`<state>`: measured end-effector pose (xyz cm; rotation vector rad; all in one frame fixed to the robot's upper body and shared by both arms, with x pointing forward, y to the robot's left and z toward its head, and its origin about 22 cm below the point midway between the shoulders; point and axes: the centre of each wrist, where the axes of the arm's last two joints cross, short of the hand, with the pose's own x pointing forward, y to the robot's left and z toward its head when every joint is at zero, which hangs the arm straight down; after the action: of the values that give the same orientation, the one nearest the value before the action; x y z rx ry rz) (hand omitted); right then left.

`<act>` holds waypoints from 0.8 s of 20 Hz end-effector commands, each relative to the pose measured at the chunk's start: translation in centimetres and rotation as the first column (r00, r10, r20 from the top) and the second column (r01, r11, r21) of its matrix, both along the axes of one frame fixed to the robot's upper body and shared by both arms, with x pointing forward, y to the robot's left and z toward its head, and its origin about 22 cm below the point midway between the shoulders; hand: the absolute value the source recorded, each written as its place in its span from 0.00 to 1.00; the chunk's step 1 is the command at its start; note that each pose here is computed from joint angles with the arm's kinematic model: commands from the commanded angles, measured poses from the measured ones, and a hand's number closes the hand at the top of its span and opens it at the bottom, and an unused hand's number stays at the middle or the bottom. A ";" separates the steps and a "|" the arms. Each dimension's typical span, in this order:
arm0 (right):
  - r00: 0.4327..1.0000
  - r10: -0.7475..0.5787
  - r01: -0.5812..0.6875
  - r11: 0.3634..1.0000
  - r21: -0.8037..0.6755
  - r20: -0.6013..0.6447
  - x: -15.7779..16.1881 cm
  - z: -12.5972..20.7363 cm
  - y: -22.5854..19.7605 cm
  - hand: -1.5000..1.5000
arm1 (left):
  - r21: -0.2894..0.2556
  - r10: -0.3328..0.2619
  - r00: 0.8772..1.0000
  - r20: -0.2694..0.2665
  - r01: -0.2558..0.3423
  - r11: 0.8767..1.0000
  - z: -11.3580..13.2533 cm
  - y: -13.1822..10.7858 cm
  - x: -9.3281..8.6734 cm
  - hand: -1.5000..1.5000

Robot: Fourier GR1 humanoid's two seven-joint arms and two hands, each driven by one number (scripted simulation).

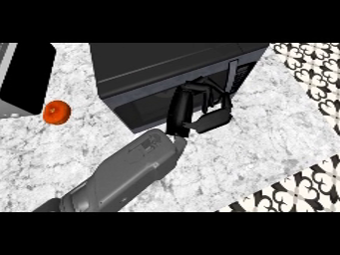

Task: Pick up the milk, place it into the microwave and close the microwave

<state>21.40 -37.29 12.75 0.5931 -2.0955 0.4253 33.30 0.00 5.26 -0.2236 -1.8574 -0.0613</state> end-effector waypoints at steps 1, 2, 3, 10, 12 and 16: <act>1.000 -0.002 0.002 1.000 0.005 -0.004 -0.1 0.5 -0.3 0.00 | -0.003 0.038 0.999 -0.003 -0.038 0.999 0.6 0.5 1.9 1.00; 1.000 0.014 -0.014 1.000 -0.011 -0.004 0.1 0.8 -0.2 0.00 | 0.002 0.027 1.000 0.006 -0.027 1.000 0.8 0.2 1.8 1.00; 1.000 0.005 -0.005 1.000 -0.005 0.001 0.0 0.9 -0.3 0.00 | -0.001 0.039 0.999 -0.005 -0.039 0.999 0.4 0.5 1.8 1.00; 1.000 0.001 -0.001 1.000 -0.001 -0.005 0.1 1.6 -0.9 0.00 | -0.017 0.046 0.999 0.011 -0.046 0.999 0.4 0.5 2.0 1.00; 1.000 -0.004 0.004 1.000 0.002 -0.015 0.0 1.5 -0.8 0.00 | -0.016 0.038 0.999 0.025 -0.038 0.999 0.5 0.4 2.1 1.00; 1.000 0.003 -0.003 1.000 0.004 0.018 0.5 2.6 -1.1 0.00 | -0.015 0.034 0.999 0.040 -0.033 0.999 0.3 0.3 2.0 1.00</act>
<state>21.62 -38.19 14.64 0.5940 -2.0988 0.4257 33.44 0.00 4.82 -0.2413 -1.9064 -0.0342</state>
